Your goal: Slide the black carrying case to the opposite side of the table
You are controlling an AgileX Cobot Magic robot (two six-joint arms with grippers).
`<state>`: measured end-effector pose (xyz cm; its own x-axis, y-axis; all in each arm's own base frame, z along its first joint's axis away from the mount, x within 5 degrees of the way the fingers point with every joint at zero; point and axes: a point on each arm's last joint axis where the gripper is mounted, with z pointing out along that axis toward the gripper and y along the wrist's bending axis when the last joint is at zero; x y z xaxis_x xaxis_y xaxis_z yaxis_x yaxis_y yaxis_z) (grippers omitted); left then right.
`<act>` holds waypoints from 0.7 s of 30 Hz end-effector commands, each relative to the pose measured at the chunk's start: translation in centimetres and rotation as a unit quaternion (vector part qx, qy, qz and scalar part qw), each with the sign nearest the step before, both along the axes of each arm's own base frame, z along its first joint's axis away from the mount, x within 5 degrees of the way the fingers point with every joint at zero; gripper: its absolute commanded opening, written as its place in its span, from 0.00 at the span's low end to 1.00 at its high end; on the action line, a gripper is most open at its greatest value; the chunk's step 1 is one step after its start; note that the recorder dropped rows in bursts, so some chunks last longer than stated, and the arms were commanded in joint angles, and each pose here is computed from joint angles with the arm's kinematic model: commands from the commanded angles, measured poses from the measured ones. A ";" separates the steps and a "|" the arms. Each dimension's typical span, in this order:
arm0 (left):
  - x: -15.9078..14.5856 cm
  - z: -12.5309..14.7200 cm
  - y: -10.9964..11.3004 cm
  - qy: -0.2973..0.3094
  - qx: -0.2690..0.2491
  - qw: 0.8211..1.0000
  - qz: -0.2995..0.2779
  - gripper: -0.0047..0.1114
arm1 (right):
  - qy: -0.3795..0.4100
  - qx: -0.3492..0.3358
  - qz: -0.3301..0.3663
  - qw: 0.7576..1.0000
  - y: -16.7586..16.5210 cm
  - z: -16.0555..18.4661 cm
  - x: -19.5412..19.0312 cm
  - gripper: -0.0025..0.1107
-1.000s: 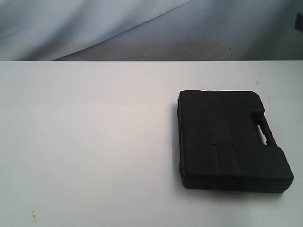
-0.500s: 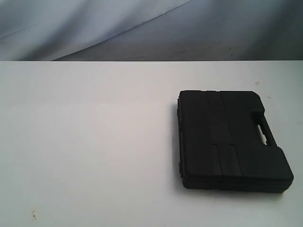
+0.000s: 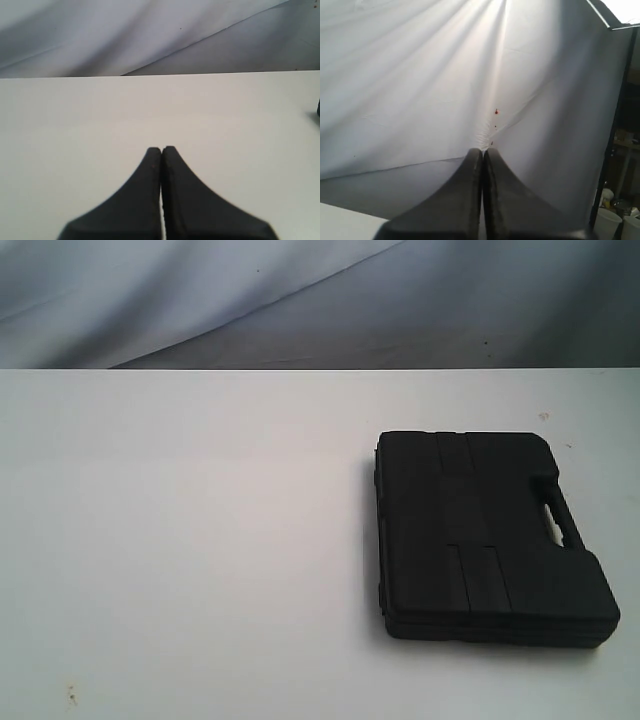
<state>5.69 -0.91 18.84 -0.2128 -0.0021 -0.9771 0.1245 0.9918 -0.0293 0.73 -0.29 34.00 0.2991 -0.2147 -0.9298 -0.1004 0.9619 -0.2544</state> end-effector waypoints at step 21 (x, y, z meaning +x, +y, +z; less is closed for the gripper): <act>0.0 -0.1 0.0 0.001 -0.004 1.000 0.001 0.04 | 0.128 0.052 0.035 0.990 1.4 -9.8 4.0 0.02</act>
<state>5.69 -0.91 18.84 -0.2128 -0.0021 -0.9771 0.1245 0.9918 -0.0293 4.48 1.01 24.36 -0.0065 -0.1372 -0.9905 -0.2263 0.9651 -0.1322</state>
